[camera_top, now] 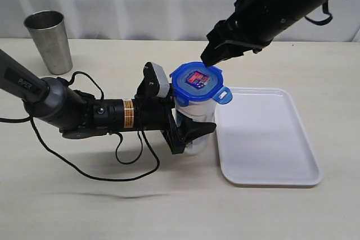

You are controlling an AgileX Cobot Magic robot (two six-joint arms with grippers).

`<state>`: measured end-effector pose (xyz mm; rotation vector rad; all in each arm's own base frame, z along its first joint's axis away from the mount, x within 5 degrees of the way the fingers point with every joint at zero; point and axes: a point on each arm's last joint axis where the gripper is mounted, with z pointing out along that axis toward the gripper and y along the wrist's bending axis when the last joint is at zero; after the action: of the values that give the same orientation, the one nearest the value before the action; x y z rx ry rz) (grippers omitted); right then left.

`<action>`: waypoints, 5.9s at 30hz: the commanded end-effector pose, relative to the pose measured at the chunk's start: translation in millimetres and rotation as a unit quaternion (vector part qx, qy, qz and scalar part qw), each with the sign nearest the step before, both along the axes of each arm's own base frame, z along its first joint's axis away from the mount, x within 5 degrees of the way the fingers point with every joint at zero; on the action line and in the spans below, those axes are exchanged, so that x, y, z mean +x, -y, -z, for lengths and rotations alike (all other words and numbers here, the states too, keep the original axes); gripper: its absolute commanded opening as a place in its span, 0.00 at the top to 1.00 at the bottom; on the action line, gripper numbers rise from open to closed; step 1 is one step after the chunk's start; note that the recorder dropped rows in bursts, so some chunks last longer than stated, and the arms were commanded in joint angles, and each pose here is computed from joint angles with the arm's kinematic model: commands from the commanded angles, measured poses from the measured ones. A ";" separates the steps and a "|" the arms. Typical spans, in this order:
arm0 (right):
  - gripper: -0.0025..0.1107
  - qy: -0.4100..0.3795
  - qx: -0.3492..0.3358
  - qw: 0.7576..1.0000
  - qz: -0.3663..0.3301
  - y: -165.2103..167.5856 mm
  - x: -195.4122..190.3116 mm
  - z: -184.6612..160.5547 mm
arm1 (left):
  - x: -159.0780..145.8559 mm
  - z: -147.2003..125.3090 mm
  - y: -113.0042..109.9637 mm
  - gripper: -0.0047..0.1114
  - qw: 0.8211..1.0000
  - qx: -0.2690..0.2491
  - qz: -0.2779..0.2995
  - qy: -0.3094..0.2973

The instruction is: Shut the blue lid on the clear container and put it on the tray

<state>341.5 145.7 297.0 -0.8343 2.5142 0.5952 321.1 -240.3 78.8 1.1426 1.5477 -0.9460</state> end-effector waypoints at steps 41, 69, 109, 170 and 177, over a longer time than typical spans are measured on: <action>0.66 -0.232 -0.037 0.967 -0.093 -9.2 15.7 128.3 | -1.8 8.7 -3.0 0.96 0.999 0.043 0.009 -0.001; 0.58 0.189 0.025 0.961 -0.201 -7.8 -25.7 -58.9 | -1.9 8.8 -3.0 0.96 0.999 0.046 0.012 0.006; 0.61 0.277 -0.231 0.832 -0.422 4.2 -32.6 -22.9 | -1.7 9.4 -3.3 0.96 0.998 0.052 0.013 0.015; 0.59 0.388 -0.306 0.735 -0.464 -5.1 -65.5 31.1 | -1.5 9.4 -3.3 0.96 0.998 0.052 0.013 0.015; 0.59 0.370 -0.299 0.732 -0.488 -15.7 -64.7 46.6 | -1.5 9.4 -3.3 0.96 0.998 0.052 0.013 0.015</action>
<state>277.4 156.5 254.9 -2.1273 1.3524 -0.3295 320.8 -238.1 78.6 1.1866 1.5211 -0.9300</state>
